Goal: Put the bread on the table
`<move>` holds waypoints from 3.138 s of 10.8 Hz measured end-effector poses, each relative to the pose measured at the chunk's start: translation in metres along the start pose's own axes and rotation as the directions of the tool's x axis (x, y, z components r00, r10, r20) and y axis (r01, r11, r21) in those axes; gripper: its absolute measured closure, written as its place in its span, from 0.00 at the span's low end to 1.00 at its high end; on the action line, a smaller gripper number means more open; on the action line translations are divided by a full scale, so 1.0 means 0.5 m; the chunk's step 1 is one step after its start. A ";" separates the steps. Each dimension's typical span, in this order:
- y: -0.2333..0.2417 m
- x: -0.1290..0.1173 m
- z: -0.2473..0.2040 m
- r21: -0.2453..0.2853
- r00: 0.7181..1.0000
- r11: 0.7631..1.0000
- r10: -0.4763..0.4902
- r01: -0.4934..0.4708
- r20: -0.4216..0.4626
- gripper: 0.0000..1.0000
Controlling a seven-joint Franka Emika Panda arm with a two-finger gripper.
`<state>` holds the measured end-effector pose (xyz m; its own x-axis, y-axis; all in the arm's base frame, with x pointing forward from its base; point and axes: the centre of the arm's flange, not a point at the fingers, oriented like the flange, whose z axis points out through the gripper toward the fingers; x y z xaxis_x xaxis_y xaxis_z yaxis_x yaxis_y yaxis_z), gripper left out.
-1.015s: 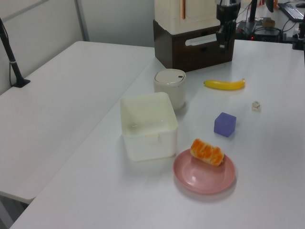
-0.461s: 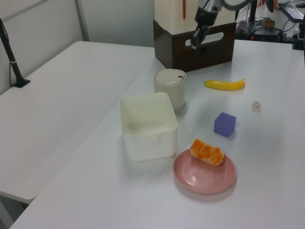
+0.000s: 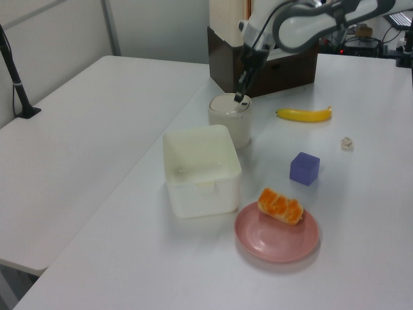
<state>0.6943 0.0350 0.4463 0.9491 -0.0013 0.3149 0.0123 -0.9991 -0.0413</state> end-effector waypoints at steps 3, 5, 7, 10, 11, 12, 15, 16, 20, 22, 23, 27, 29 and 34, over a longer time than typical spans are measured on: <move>0.001 0.024 -0.018 -0.002 0.999 1.000 0.001 -0.001 -0.037 0.86; 0.003 0.033 -0.094 -0.002 0.999 1.000 0.003 -0.003 -0.043 0.86; -0.019 0.008 -0.148 0.004 0.999 1.000 -0.015 0.015 0.045 0.84; -0.113 -0.061 -0.162 0.036 0.957 0.993 -0.120 0.115 0.264 0.74; -0.145 -0.077 -0.157 0.047 0.943 0.989 -0.145 0.138 0.300 0.71; -0.171 -0.088 -0.148 0.052 0.936 0.989 -0.151 0.141 0.318 0.65; -0.226 -0.112 -0.129 0.050 0.930 0.991 -0.133 0.124 0.344 0.17; -0.239 -0.117 -0.127 0.050 0.928 0.991 -0.137 0.127 0.347 0.04; -0.219 -0.110 -0.130 0.043 0.932 0.993 -0.116 0.108 0.343 0.06; -0.176 -0.086 -0.152 0.041 0.945 0.994 -0.109 0.102 0.307 0.19; -0.159 -0.075 -0.162 0.038 0.954 0.995 -0.102 0.095 0.283 0.36; -0.111 -0.022 -0.192 0.023 0.993 0.998 -0.061 0.059 0.099 0.97; -0.085 -0.010 -0.200 0.013 0.997 0.999 -0.049 0.049 0.063 0.94; -0.239 -0.112 -0.162 0.059 0.925 0.982 -0.191 0.181 0.328 0.39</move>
<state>0.6141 0.1508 0.5106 0.9790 0.2033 -0.0122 0.2027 -0.9784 -0.0396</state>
